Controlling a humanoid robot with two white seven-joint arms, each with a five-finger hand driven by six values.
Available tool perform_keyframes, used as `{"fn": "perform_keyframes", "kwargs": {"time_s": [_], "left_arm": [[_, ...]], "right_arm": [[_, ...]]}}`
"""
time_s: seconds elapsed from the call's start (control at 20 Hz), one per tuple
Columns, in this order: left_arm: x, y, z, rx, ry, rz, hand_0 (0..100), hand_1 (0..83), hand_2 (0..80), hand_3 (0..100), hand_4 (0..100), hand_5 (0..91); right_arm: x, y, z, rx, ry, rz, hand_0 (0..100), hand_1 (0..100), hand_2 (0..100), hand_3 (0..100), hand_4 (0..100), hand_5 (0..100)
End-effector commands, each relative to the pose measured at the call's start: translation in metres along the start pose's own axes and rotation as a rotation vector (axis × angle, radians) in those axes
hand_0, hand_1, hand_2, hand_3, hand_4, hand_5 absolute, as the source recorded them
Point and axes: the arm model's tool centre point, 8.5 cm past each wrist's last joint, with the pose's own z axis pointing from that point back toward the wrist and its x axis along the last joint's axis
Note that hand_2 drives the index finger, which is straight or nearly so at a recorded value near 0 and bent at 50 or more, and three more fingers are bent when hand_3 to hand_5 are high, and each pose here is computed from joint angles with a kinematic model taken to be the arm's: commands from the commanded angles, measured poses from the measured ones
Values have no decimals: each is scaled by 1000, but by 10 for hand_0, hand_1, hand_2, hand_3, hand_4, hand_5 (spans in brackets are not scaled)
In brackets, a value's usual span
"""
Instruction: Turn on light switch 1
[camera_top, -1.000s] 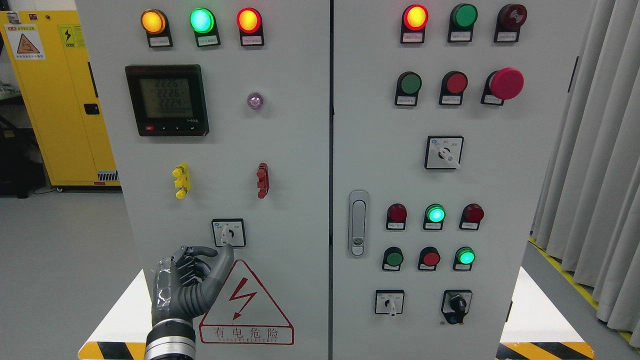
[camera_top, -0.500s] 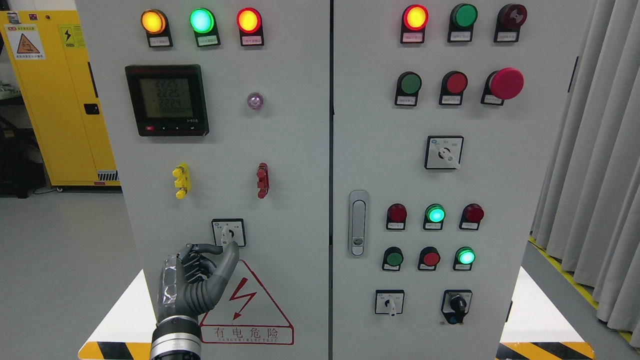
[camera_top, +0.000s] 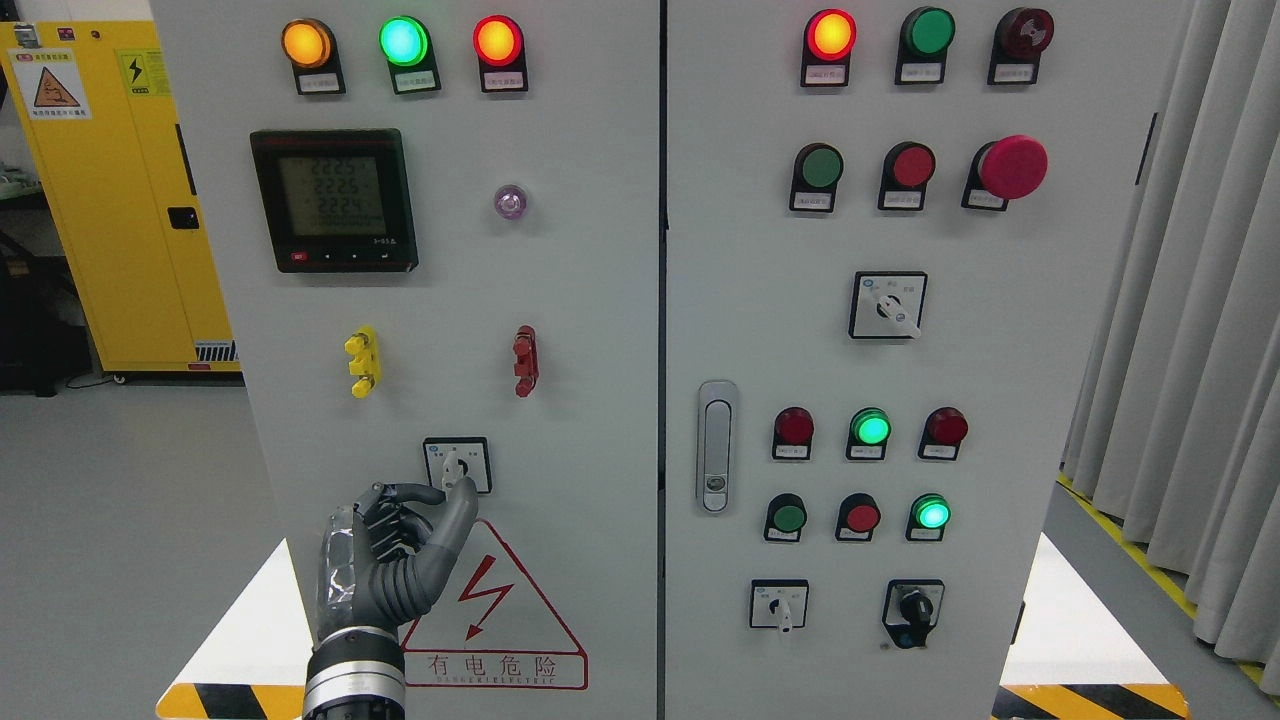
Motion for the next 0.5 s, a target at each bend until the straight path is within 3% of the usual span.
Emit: {"fn": "perform_keyframes", "kwargs": {"time_s": [0.0,0.45], "left_arm": [[-2,-3,-1,-4,16,-2,181,630,546,912,882,875],[-1,-5,-4,-6,17,-2,183,623,547,913,882,877]], "right_arm": [[0,0,0,1,0,0,0,500,40,0,0,0],[0,0,0,1,0,0,0,500,40,0,0,0]]}}
